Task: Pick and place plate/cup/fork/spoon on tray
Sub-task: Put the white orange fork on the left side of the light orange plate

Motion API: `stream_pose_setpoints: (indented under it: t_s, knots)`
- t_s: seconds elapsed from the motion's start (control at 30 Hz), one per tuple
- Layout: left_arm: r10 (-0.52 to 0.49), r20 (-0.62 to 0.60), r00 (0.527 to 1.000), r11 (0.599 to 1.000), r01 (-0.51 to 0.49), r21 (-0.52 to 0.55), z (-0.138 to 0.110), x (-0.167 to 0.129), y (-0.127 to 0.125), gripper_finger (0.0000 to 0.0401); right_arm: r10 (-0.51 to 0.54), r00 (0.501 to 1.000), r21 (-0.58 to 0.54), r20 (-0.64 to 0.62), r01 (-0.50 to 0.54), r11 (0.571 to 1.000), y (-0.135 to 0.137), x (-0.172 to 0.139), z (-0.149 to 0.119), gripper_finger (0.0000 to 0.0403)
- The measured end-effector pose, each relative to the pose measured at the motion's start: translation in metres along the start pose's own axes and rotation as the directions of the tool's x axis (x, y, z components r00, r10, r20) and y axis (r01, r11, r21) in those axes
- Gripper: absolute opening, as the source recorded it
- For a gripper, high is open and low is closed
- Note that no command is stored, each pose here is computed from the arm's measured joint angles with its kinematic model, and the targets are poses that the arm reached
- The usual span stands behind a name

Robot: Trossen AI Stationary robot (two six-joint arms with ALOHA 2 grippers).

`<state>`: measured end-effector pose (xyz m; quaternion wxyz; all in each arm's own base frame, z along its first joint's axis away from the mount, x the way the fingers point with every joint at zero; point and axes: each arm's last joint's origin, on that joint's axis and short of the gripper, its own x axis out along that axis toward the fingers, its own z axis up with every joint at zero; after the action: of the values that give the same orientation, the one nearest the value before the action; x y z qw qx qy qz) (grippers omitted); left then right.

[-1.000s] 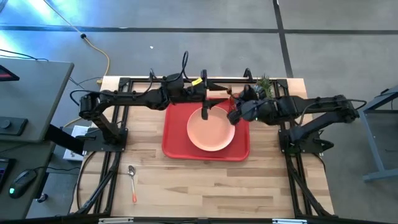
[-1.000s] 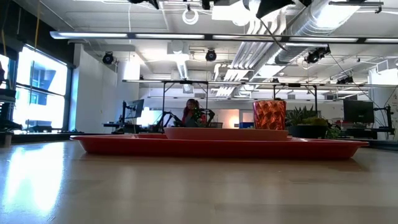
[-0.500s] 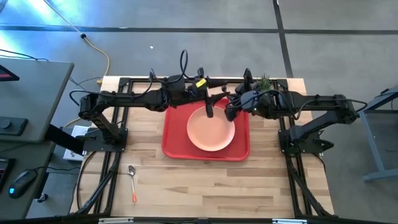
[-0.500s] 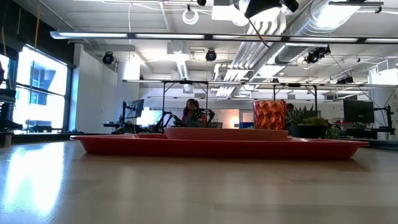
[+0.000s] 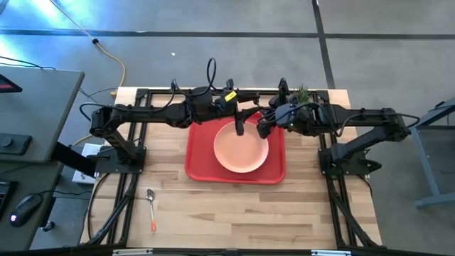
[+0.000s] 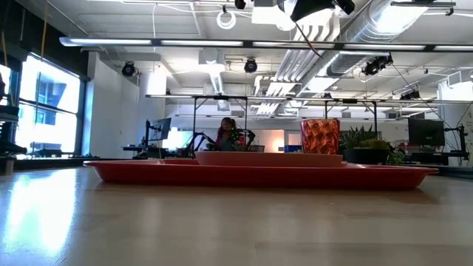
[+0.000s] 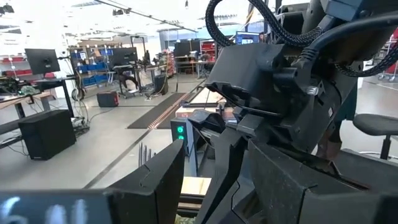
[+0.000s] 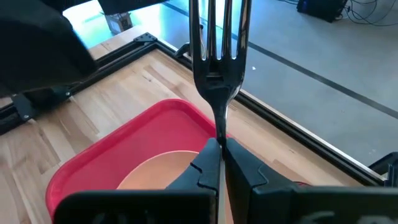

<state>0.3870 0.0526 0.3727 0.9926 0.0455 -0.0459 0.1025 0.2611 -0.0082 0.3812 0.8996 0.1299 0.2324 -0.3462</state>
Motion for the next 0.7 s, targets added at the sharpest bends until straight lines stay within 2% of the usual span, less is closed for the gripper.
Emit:
stream_pose_setpoints:
  t_s: [0.33, 0.7]
  knots:
    - [-0.048, -0.014, 0.999, 0.998, 0.048, -0.043, -0.0015, -0.0001, -0.0023, 0.0165, -0.009, 1.0, 0.011, 0.005, 0.009, 1.0, -0.0002, 0.0, 0.0002, 0.0]
    - [-0.05, -0.04, 0.998, 0.998, 0.049, -0.025, -0.0041, -0.0002, -0.0023, 0.0165, -0.021, 1.0, 0.021, 0.006, 0.021, 1.0, -0.0008, 0.0, -0.0002, 0.0]
